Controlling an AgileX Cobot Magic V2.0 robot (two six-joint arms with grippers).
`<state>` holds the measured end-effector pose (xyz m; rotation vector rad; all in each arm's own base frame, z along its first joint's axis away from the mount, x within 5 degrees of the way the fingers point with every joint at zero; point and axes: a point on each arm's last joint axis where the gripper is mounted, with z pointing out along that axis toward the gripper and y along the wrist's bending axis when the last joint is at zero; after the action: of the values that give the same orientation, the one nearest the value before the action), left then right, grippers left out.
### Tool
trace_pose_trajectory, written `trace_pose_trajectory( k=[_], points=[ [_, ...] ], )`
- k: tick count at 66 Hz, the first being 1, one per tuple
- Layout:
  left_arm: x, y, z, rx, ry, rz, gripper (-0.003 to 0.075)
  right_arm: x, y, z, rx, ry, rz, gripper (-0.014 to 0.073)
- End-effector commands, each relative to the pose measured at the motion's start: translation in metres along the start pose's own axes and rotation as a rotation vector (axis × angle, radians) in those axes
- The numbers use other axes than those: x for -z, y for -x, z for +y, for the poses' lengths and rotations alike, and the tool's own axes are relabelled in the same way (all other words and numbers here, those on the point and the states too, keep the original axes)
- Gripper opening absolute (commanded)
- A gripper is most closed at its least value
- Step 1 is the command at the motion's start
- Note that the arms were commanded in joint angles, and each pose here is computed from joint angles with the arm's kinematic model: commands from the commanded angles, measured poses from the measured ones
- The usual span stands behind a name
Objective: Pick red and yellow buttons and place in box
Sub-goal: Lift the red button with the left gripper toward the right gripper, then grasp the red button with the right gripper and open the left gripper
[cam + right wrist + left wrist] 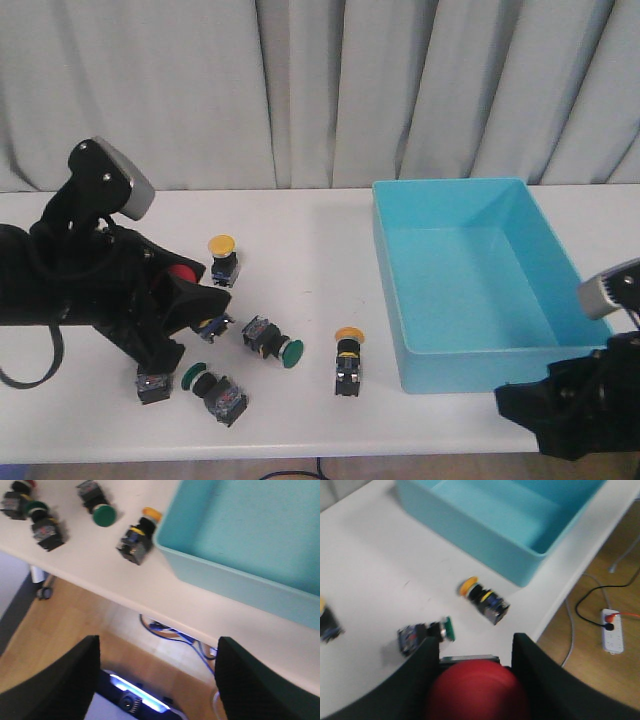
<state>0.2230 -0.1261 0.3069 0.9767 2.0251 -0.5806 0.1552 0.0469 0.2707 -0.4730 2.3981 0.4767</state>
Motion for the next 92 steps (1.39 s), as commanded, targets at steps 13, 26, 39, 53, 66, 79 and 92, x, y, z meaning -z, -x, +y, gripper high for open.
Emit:
trace_pose_trajectory(
  k=[13, 26, 39, 53, 66, 79, 92],
  points=[
    [0.014, 0.022, -0.031, -0.355, -0.286, -0.236, 0.0143, -0.026, 0.034, 0.009, 0.117, 0.326, -0.065, 0.0471],
    [0.018, 0.024, -0.039, -0.422, -0.367, -0.288, 0.0143, -0.04, 0.06, 0.042, 0.356, 0.42, -0.036, 0.0471],
    [0.018, 0.024, -0.039, -0.43, -0.37, -0.289, 0.0143, -0.055, 0.078, 0.084, 0.704, 0.462, -0.08, 0.0471],
    [0.018, 0.024, -0.039, -0.43, -0.373, -0.289, 0.0143, -0.064, 0.094, 0.112, 0.943, 0.463, -0.182, 0.0471],
    [0.018, 0.024, -0.04, -0.43, -0.378, -0.289, 0.0143, -0.069, 0.105, 0.121, 0.975, 0.46, -0.234, 0.0471],
    [0.018, 0.024, -0.04, -0.43, -0.378, -0.289, 0.0143, -0.066, 0.107, 0.126, 0.979, 0.506, -0.291, 0.0471],
    [0.018, 0.024, -0.04, -0.43, -0.378, -0.289, 0.0143, -0.066, 0.107, 0.127, 0.993, 0.516, -0.295, 0.043]
  ],
)
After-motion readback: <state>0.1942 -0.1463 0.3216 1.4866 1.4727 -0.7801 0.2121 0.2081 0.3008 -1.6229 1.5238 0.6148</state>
